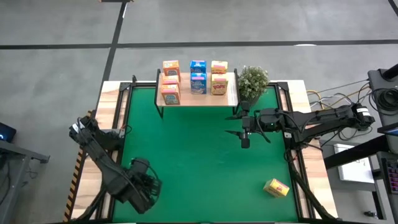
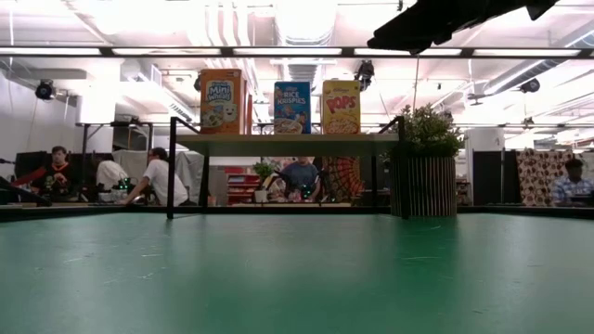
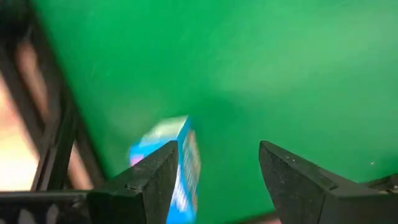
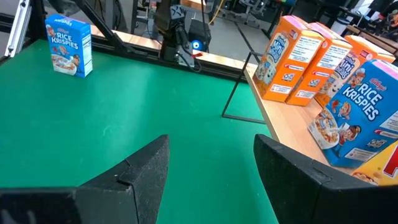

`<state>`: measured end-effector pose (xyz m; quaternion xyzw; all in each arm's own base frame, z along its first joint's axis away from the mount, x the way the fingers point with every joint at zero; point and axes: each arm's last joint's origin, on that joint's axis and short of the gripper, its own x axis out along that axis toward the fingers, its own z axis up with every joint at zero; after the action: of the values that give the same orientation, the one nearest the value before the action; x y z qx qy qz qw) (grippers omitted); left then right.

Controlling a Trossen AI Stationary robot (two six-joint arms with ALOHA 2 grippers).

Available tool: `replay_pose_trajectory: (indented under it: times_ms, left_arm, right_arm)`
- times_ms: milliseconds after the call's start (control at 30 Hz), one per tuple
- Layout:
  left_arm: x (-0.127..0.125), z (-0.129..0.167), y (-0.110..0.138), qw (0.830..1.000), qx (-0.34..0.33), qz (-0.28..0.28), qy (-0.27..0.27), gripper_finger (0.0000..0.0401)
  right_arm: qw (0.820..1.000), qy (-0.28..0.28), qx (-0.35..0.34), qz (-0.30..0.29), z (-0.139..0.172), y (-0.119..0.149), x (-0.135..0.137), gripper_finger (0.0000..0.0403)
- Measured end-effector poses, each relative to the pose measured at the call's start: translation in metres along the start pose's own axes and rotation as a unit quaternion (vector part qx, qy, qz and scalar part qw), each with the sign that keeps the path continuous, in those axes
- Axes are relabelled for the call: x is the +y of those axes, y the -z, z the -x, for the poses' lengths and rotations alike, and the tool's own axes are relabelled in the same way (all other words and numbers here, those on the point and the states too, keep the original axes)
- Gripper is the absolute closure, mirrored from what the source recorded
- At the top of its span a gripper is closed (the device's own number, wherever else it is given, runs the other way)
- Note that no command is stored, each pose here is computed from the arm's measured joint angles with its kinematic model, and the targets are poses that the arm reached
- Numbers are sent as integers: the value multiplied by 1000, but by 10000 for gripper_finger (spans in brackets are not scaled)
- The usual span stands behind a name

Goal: Stack cereal on shelf
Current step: Put the blue cereal box on the shelf

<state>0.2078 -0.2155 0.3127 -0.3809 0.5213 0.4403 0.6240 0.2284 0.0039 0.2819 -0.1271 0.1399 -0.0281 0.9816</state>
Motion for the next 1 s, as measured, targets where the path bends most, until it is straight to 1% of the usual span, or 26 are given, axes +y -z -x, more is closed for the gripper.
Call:
replay_pose_trajectory:
  times_ms: [100,333,400,467,700,1000]
  left_arm:
    - [6,0,12,999,30,24,-15,179]
    - [28,-6,43,997,14,72,-26,124]
    - [33,-10,50,997,11,72,-29,117]
    - [35,-16,54,997,13,67,-30,114]
    - [37,-35,55,997,-2,59,-40,118]
    - [36,-52,59,998,2,53,-32,138]
  right_arm:
    - [1000,0,0,0,0,0,0,179]
    - [1000,0,0,0,0,0,0,179]
    - [1000,0,0,0,0,0,0,179]
    - [1000,0,0,0,0,0,0,179]
    - [1000,0,0,0,0,0,0,179]
    - [1000,0,0,0,0,0,0,179]
